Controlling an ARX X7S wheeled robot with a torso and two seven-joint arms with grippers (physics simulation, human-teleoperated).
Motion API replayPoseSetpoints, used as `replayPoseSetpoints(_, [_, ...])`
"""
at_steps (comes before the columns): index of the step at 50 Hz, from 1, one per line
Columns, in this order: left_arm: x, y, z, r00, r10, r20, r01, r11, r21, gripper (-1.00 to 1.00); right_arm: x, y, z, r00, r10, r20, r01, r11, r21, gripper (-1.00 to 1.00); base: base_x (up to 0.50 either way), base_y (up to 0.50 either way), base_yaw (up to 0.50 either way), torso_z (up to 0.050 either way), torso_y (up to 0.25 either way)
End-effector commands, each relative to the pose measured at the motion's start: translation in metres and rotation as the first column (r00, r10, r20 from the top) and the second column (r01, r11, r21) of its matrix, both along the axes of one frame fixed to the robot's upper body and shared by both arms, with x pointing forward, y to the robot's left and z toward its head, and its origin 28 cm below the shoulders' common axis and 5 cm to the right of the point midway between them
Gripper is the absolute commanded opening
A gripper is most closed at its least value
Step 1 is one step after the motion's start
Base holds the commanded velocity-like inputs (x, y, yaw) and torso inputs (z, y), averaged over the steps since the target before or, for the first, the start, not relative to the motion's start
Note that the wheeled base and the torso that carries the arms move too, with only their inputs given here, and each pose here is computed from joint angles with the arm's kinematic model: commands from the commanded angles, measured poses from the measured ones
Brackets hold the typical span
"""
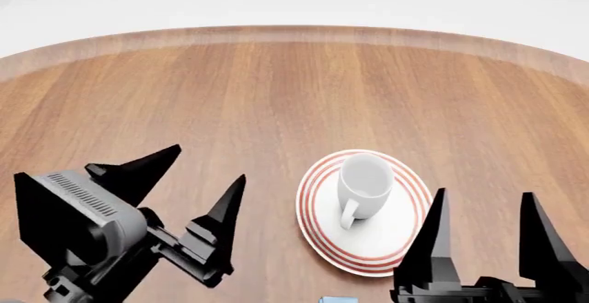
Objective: Pick up the white mug and put it on the plate, and put the chocolate pudding to the right of the plate.
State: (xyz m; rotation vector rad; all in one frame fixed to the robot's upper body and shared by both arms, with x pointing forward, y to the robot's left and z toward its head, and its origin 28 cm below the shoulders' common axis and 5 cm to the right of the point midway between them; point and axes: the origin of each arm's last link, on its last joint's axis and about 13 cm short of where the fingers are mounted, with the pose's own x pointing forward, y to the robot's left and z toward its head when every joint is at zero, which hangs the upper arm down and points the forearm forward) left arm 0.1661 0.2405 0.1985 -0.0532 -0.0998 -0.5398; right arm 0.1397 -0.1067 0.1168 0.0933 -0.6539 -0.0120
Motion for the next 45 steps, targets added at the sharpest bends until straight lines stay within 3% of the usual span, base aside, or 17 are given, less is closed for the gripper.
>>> replayPoseSetpoints(1, [-0.001, 0.009, -0.001, 0.991, 0.081, 0.104, -0.076, 0.996, -0.056, 1.00, 0.001, -0.002, 0.002, 1.000, -0.015, 0.007, 0.015, 1.000, -0.027, 1.00, 0.00, 0.00, 0.00, 0.000, 0.000])
replayPoseSetpoints(15, [0.002, 0.014, -0.002, 0.974, 0.166, 0.154, -0.157, 0.985, -0.066, 1.00, -0.001, 0.001, 0.005, 1.000, -0.004, -0.029, 0.003, 1.000, -0.030, 1.00, 0.00, 0.00, 0.00, 0.000, 0.000])
replayPoseSetpoints(32, [-0.001, 0.014, -0.001, 0.970, 0.167, 0.179, -0.157, 0.985, -0.071, 1.00, -0.006, 0.009, 0.009, 0.989, -0.028, -0.145, 0.015, 0.996, -0.087, 1.00, 0.00, 0.00, 0.00, 0.000, 0.000])
replayPoseSetpoints(34, [-0.002, 0.014, 0.000, 0.968, 0.166, 0.187, -0.156, 0.985, -0.069, 1.00, -0.009, 0.014, 0.006, 0.971, -0.005, -0.238, -0.017, 0.996, -0.088, 1.00, 0.00, 0.00, 0.00, 0.000, 0.000])
replayPoseSetpoints(45, [-0.003, 0.013, 0.000, 0.968, 0.166, 0.187, -0.156, 0.985, -0.069, 1.00, -0.019, 0.021, 0.004, 0.933, 0.000, -0.360, -0.044, 0.992, -0.116, 1.00, 0.00, 0.00, 0.00, 0.000, 0.000])
